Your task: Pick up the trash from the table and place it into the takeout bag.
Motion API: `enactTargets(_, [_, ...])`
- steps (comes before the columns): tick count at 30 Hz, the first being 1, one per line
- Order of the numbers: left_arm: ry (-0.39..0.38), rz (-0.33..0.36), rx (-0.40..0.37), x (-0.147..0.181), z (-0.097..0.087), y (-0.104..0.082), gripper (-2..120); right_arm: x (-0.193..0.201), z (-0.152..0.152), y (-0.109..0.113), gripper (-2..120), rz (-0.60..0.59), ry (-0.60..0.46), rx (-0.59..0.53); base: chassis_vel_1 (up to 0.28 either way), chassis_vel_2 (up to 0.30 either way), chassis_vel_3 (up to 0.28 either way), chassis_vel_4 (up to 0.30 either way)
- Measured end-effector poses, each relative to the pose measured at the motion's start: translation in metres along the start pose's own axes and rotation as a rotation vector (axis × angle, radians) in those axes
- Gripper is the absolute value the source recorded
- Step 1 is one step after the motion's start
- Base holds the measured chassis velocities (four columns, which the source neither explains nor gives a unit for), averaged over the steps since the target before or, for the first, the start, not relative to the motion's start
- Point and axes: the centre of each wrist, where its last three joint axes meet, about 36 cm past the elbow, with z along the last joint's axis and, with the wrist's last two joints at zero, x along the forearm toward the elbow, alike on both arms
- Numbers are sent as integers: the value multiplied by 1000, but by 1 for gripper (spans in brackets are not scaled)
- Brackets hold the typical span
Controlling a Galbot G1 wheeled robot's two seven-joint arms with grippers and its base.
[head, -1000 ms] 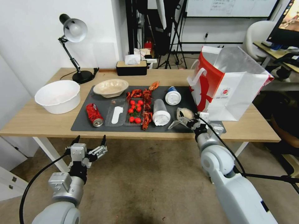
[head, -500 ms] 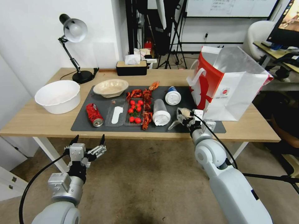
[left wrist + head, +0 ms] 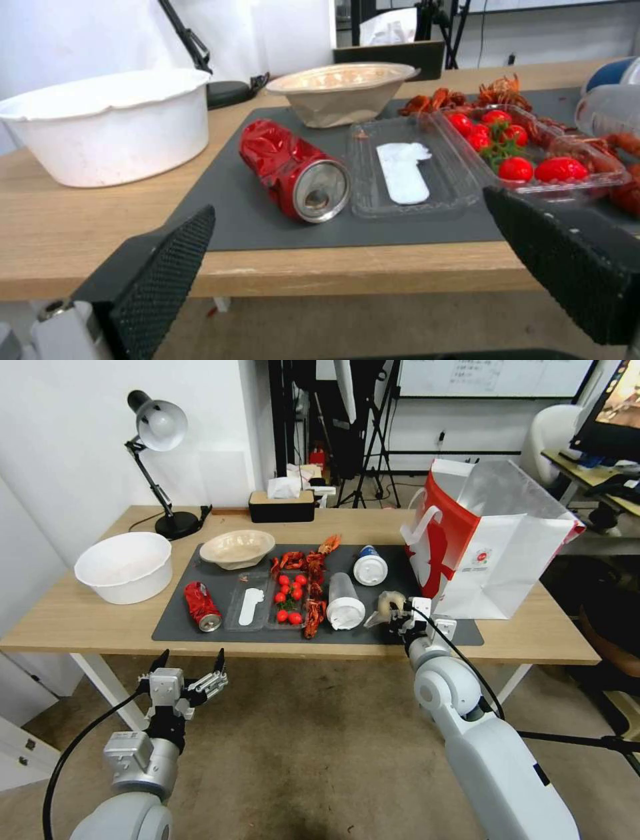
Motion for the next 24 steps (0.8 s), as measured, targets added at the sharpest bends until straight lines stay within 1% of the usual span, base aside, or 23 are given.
enactTargets(1, [0,0,0,0,0,0,100,0,0,0,7,0,0,0,0,0,0,0])
enactTargets(2, [0,1,0,0,0,0,100,0,0,0,5,0,-1,0,0,0,0,0])
enactTargets(6, [2,1,1,0,1,0,100,4,-3,-2,5,-3,-15,-6,0,0,0,0])
enactTargets(8, [0,1,1,-1,1,0,100,10,-7,-3,5,-20,-48,-19,0,0,0,0])
enactTargets(9, [0,1,1,-1,1,0,100,10,-7,-3,5,-20,-48,-19,0,0,0,0])
enactTargets(11, [-2,1,1,-1,1,0,100,19,-14,-4,4,-52,-98,-36,0,0,0,0])
enactTargets(12, [-2,1,1,-1,1,0,100,19,-14,-4,4,-52,-98,-36,0,0,0,0])
enactTargets(15, [-4,2,2,0,2,-1,100,43,-38,-5,4,-152,-212,-77,0,0,0,0])
enactTargets(16, [-4,2,2,0,2,-1,100,43,-38,-5,4,-152,-212,-77,0,0,0,0])
enactTargets(20, [-7,2,1,0,1,-2,100,74,-75,-10,4,-315,-374,-136,0,0,0,0])
enactTargets(21, [-7,2,1,0,1,-2,100,74,-75,-10,4,-315,-374,-136,0,0,0,0])
enactTargets(23, [-9,2,1,1,-1,-2,100,84,-99,-18,4,-354,-455,-152,0,0,0,0])
enactTargets(24, [-9,2,1,1,-1,-2,100,84,-99,-18,4,-354,-455,-152,0,0,0,0])
